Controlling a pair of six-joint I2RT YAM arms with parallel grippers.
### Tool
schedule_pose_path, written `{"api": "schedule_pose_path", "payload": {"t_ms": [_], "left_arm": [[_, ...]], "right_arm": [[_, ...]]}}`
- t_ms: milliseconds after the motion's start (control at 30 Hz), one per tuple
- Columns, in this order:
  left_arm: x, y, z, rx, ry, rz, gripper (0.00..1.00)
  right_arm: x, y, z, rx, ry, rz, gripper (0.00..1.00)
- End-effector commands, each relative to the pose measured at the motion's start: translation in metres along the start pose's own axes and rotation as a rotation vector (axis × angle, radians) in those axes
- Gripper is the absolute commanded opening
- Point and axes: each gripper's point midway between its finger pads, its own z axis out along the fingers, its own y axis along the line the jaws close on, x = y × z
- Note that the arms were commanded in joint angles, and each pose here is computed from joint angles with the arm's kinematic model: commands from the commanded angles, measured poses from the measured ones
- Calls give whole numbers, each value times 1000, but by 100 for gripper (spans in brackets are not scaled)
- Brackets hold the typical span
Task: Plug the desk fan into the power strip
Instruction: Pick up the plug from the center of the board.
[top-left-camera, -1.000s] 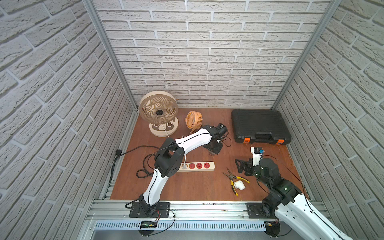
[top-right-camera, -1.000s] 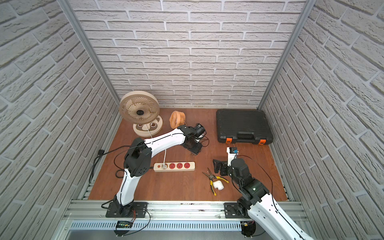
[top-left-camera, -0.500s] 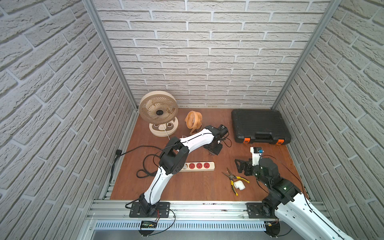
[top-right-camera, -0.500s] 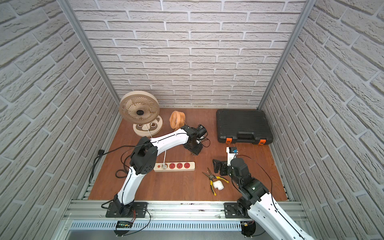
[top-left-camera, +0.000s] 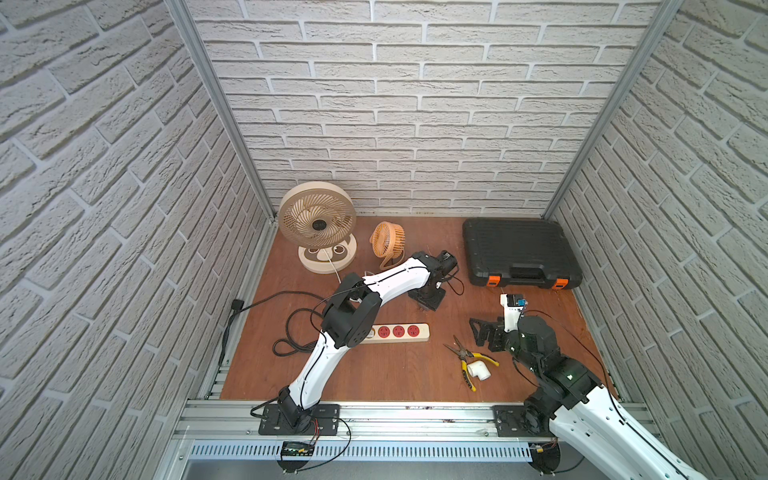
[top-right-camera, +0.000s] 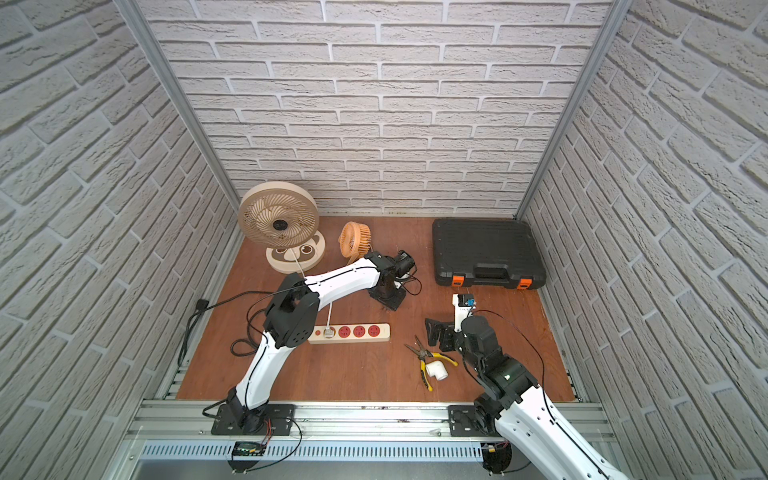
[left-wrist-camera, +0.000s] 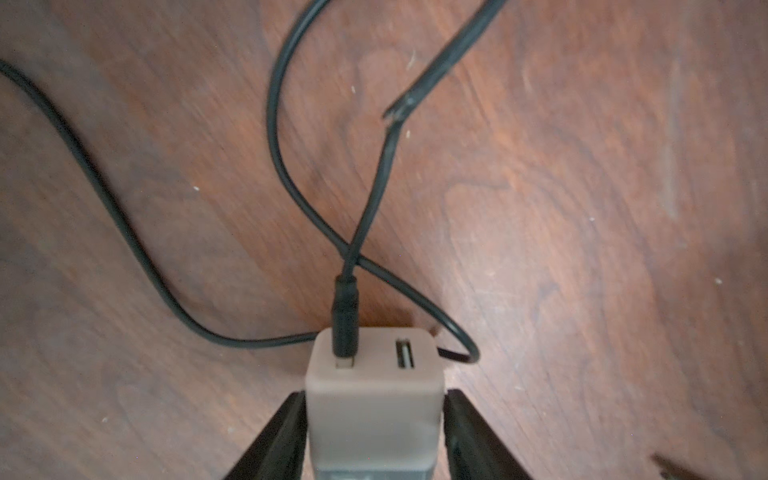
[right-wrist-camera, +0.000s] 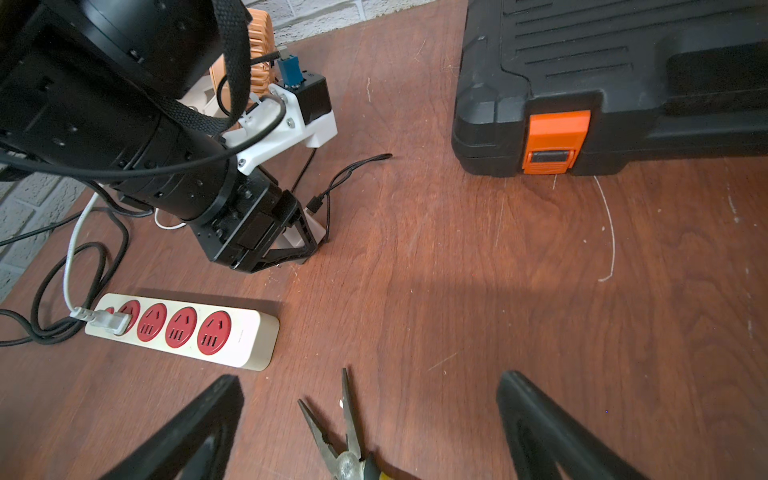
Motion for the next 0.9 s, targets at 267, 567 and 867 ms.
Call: {"api": "schedule_pose_path", "payload": {"t_ms": [267,567,867], "left_arm": [[7,-2,9,-22,31,30,45],[1,2,-19,-70,-68,49,25],[5,13,-67,-139,-215,76,21]], "right_arm": [[-4,4,1,-24,-24,-9,100],[-2,5,4,-27,-8,-8,100],[2,21,7,-111,26,-2,100]]}}
